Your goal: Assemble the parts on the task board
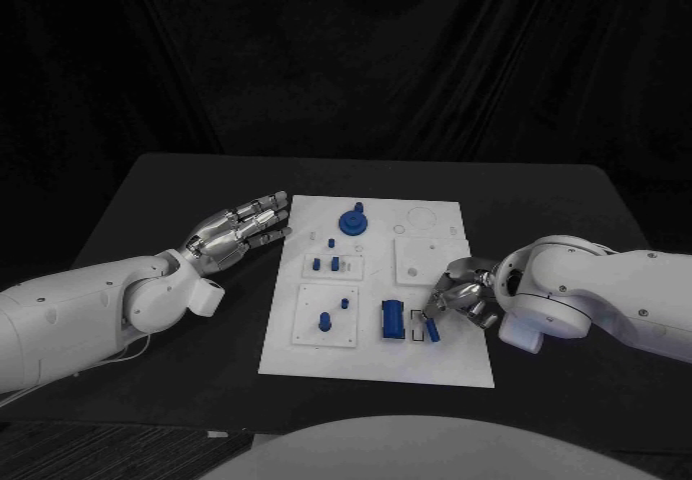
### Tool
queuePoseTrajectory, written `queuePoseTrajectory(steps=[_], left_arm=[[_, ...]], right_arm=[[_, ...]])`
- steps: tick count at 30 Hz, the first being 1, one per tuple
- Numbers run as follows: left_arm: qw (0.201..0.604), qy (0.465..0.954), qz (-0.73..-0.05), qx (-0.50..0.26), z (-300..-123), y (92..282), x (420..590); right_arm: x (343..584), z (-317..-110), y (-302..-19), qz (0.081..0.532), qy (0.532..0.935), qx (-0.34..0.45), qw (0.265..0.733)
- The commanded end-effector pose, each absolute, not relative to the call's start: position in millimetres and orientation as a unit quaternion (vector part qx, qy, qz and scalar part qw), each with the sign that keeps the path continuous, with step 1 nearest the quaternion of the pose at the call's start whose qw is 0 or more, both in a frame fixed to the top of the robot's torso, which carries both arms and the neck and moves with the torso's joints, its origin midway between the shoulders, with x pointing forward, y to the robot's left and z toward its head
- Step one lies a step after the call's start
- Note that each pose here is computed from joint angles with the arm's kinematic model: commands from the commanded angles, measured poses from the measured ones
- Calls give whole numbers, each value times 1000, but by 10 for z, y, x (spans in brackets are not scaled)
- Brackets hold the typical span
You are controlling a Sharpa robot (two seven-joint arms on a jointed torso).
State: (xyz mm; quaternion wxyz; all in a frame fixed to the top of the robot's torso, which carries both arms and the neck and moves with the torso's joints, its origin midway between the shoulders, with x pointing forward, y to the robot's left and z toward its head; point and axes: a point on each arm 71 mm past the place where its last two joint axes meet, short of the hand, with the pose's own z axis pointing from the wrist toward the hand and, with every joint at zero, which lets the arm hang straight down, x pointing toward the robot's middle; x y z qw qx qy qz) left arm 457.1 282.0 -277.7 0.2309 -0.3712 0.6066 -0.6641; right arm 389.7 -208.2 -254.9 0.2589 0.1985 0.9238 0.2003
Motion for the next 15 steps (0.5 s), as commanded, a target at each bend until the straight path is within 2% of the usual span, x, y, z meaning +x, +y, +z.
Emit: queuePoseTrajectory(steps=[1,15], left_arm=[[224,602,-671,-371,-2774,2798,4566],[221,603,-671,-370,-2781,2785,4567]], right_arm=[[3916,-2551,-2086,191,920,221,260],[3964,-2570,-2018,182,926,194,267]])
